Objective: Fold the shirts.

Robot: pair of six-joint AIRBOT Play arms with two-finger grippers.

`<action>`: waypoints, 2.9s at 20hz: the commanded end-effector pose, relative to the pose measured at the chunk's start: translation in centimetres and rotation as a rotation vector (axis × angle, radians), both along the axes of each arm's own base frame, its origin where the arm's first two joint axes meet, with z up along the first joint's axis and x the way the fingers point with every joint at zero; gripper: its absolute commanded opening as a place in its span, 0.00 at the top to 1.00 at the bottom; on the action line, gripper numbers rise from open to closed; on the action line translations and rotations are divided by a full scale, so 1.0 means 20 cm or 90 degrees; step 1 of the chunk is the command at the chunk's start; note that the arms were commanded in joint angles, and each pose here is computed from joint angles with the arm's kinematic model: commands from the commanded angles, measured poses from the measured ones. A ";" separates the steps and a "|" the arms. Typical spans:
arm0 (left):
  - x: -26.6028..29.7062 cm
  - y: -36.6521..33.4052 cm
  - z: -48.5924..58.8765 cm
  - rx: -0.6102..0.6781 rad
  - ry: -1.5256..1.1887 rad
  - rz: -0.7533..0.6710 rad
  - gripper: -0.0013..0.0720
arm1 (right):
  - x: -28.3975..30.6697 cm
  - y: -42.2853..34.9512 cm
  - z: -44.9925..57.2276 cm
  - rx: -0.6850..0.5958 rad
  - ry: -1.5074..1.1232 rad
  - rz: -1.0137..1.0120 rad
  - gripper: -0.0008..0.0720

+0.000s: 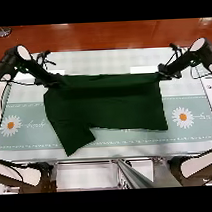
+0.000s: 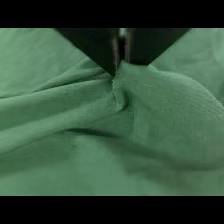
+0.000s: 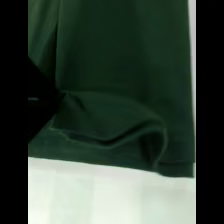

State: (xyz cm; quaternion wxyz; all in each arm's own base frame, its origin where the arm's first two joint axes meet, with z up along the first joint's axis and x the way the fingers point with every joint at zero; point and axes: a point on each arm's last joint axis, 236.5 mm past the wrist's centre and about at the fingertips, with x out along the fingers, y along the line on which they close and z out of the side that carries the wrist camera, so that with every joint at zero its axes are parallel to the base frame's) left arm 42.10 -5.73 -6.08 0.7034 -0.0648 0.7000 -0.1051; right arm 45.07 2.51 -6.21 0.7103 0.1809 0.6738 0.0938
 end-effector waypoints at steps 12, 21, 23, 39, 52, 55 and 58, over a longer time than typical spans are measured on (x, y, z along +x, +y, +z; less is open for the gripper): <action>-0.47 0.49 0.26 -0.066 -0.063 0.282 0.02 | -0.55 -0.42 0.52 -0.042 -0.202 -0.256 0.13; -1.02 0.22 -0.11 -0.213 0.091 0.378 0.02 | -0.99 0.17 0.20 0.122 -0.182 -0.223 0.13; -1.09 0.12 -0.15 -0.231 0.116 0.353 0.02 | -0.98 0.20 0.22 0.133 -0.187 -0.223 0.13; -0.88 -0.24 -0.08 -0.339 -0.012 0.247 0.96 | -1.43 -0.15 -0.05 -0.012 0.058 -0.302 0.13; -0.91 -0.32 -0.07 -0.343 -0.003 0.207 0.96 | -1.10 0.16 -0.23 0.106 0.048 -0.273 0.15; -0.87 -0.30 -0.05 -0.341 -0.024 0.200 0.96 | -1.03 0.16 -0.16 0.108 0.024 -0.234 0.95; -0.69 -0.17 0.12 -0.350 -0.086 0.216 0.96 | -0.91 0.12 0.01 0.091 -0.022 -0.179 0.95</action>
